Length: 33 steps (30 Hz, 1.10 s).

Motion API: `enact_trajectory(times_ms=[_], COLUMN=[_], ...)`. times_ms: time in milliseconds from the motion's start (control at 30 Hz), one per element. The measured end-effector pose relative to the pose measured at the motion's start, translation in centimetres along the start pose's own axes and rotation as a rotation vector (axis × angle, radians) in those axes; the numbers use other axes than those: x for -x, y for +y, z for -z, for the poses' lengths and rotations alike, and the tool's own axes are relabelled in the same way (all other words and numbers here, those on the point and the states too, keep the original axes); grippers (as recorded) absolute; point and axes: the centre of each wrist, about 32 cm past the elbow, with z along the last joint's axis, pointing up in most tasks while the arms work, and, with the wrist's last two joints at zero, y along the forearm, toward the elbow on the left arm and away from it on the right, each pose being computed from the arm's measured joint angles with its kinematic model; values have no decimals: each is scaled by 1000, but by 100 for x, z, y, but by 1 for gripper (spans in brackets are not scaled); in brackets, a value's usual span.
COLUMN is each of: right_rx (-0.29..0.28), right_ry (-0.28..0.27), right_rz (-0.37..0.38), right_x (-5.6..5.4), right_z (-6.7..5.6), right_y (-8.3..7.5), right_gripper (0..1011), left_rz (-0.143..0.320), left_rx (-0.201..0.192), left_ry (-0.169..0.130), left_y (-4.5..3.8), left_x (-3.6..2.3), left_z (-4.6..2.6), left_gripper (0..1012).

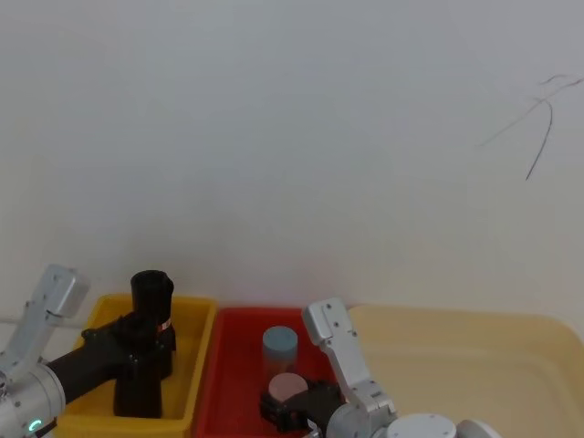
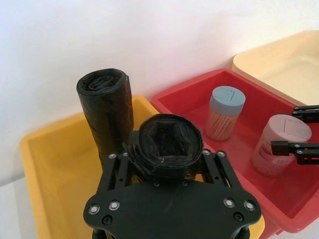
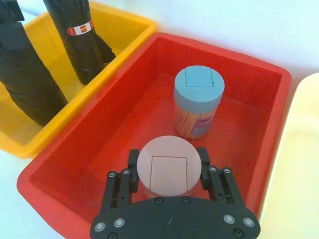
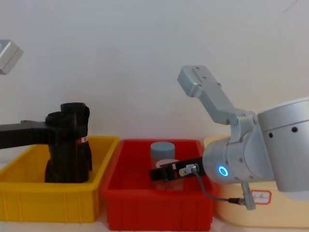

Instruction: Pick up the garbage bag with the one hand and transfer it to the other hand.

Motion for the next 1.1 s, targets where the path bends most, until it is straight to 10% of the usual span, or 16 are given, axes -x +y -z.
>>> enact_trajectory(times_ms=[367, 1100], right_rx=[0, 0], right_ry=[-1, -1], right_rz=[0, 0], right_x=[-1, -1], right_z=[3, 3], right_y=[1, 1], right_gripper=[660, 660], left_rz=[-1, 0], left_rx=[1, 2], left_ry=[0, 1], left_y=[-3, -4], left_x=[3, 4], left_z=[1, 0], left_gripper=[413, 360])
